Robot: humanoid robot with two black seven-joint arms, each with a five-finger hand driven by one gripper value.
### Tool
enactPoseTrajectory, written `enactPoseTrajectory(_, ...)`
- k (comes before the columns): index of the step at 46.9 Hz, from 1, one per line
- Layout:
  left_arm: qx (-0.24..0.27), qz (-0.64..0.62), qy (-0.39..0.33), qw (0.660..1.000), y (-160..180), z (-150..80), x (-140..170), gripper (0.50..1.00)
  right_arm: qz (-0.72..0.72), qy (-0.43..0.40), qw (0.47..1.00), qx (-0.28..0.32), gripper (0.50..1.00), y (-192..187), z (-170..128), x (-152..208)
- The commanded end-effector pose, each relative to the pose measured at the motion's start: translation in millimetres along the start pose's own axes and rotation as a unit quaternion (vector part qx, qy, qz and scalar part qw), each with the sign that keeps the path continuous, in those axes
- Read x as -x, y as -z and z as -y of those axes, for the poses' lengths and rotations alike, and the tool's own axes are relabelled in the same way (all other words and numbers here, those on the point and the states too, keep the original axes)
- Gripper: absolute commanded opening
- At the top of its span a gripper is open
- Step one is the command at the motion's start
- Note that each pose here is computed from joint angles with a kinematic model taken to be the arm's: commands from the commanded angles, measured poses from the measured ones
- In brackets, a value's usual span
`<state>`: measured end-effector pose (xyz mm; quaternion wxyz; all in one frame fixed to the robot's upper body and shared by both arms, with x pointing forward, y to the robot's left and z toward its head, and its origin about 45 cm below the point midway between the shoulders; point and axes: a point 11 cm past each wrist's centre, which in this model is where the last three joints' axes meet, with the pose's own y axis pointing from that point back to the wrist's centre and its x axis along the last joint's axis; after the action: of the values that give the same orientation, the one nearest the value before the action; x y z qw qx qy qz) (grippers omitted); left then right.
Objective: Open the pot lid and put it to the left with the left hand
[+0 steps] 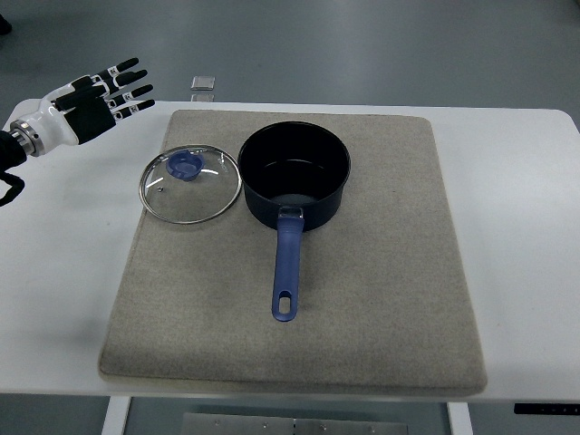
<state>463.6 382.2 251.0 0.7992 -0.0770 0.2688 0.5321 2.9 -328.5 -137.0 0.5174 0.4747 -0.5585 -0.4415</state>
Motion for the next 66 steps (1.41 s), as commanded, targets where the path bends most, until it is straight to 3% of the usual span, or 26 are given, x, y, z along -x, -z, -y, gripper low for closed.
enactPoseTrajectory(1,0.003,0.0,0.004,1.0,-2.0,2.2,3.0,0.992,0.0,0.0,1.0,0.0,0.915,0.0,0.0,0.0)
enactPoseTrajectory(66,0.011,-0.003,0.019,1.0,-2.6,10.1,13.7,0.994,0.007,0.008,1.0,0.006,0.915,-2.7,-0.4,4.3)
